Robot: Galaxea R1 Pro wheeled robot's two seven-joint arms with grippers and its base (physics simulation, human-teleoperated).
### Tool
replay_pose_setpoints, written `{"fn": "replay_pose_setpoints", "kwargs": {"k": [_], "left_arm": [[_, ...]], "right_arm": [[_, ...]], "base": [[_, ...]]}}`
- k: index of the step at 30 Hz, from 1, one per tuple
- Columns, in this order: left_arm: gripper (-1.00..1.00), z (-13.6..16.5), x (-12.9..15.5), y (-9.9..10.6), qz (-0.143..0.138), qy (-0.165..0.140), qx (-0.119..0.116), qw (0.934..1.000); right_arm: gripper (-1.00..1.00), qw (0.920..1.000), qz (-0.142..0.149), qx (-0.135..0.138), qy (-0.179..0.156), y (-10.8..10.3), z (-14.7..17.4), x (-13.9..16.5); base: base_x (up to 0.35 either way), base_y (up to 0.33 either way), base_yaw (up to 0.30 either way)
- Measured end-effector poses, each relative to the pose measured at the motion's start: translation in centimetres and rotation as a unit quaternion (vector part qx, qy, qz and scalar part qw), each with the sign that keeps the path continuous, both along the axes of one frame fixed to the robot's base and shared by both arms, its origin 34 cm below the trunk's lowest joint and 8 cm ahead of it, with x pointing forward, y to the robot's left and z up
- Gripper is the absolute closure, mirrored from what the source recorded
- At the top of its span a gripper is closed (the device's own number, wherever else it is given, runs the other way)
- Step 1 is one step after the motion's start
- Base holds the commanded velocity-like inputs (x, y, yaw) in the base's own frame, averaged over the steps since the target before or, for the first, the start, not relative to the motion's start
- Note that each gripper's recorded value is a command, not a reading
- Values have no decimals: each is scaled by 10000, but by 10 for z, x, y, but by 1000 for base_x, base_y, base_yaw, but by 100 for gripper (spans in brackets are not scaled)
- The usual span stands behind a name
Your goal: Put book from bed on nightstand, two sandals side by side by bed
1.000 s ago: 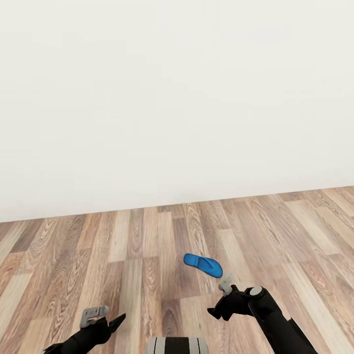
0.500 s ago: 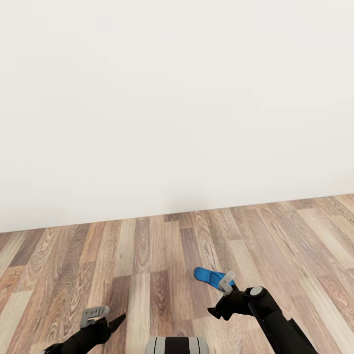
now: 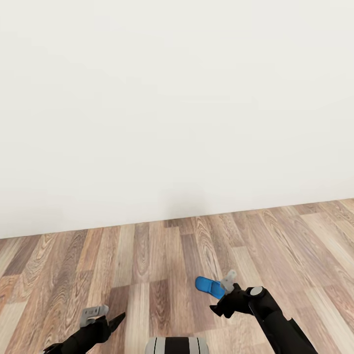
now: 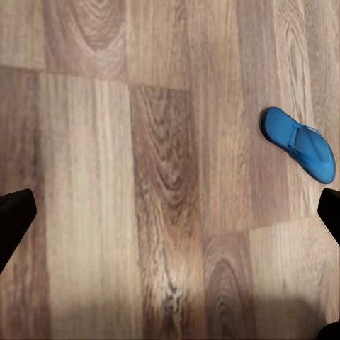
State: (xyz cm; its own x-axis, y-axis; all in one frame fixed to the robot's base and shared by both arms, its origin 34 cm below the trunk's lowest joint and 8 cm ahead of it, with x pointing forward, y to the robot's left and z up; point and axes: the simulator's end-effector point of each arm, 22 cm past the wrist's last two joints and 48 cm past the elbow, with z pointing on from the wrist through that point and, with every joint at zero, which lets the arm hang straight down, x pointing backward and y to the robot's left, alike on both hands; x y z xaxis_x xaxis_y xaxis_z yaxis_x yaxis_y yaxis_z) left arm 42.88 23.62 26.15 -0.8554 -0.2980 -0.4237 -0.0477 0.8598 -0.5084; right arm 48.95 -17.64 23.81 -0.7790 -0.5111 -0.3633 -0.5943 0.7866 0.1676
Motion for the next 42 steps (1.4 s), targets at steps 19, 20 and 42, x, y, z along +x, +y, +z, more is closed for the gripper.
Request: {"fn": "replay_pose_setpoints", "kwargs": {"k": [19,20,42], "left_arm": [[-100,0,1,0,1,-21,8,10000],[-100,0,1,0,1,-20,6,10000],[-100,0,1,0,10,-19,1,10000]], "right_arm": [[-100,10000,-28,-53,-33,-2,-1,2],[-100,10000,-28,-55,-33,-2,-1,2],[-100,9836,1176,-1347,-222,-49,-31,-14]], "base": [[142,24,0],[104,18,0],[11,2,0]]}}
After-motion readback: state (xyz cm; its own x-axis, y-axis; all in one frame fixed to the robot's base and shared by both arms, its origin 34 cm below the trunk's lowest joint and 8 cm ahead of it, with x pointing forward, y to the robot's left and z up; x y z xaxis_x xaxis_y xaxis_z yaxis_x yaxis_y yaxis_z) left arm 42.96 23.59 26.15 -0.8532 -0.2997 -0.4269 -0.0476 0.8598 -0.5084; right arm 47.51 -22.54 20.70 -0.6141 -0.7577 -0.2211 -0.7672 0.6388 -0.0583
